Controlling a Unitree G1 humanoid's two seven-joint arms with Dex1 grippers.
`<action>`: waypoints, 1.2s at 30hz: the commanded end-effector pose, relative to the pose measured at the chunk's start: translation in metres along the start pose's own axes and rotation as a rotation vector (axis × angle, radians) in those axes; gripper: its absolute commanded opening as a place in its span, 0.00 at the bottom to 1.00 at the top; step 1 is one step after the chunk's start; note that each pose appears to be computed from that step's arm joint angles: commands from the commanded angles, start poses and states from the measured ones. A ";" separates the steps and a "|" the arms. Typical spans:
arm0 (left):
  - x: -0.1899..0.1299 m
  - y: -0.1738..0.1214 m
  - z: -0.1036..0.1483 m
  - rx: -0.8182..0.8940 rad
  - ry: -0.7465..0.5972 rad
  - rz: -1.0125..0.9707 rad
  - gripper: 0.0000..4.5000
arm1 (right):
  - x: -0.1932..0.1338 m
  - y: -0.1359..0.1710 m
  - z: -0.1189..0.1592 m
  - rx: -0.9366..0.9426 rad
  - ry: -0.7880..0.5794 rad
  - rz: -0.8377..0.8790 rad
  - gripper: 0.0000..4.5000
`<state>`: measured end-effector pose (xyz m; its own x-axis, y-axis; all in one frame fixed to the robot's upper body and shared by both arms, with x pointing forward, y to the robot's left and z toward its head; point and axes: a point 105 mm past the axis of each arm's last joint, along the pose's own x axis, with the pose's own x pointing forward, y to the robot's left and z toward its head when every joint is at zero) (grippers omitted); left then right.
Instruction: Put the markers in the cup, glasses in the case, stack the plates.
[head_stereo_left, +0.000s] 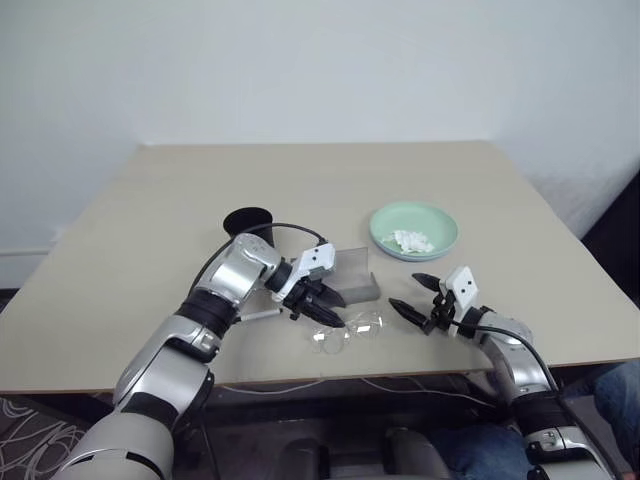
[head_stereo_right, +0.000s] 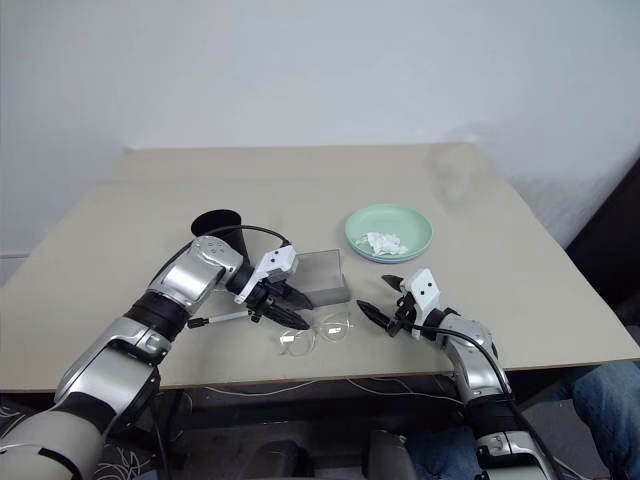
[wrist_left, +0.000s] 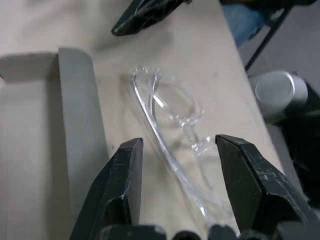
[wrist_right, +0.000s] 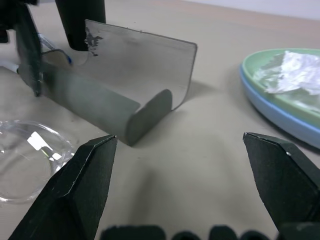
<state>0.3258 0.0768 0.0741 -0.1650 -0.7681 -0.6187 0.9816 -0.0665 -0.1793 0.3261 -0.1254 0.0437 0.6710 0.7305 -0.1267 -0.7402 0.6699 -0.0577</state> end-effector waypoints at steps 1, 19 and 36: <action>0.000 0.006 0.012 0.056 0.027 0.000 0.53 | 0.000 -0.004 0.020 -0.041 -0.069 -0.021 0.97; 0.012 0.007 0.006 0.032 0.061 -0.035 0.49 | 0.001 -0.006 0.018 -0.053 -0.048 -0.041 0.98; 0.005 0.009 0.006 0.038 0.048 -0.007 0.17 | -0.025 0.010 0.032 0.036 -0.064 0.214 0.98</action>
<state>0.3279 0.0675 0.0622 -0.2081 -0.7272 -0.6541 0.9744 -0.0957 -0.2036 0.3017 -0.1326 0.0634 0.5066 0.8555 -0.1073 -0.8583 0.5122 0.0320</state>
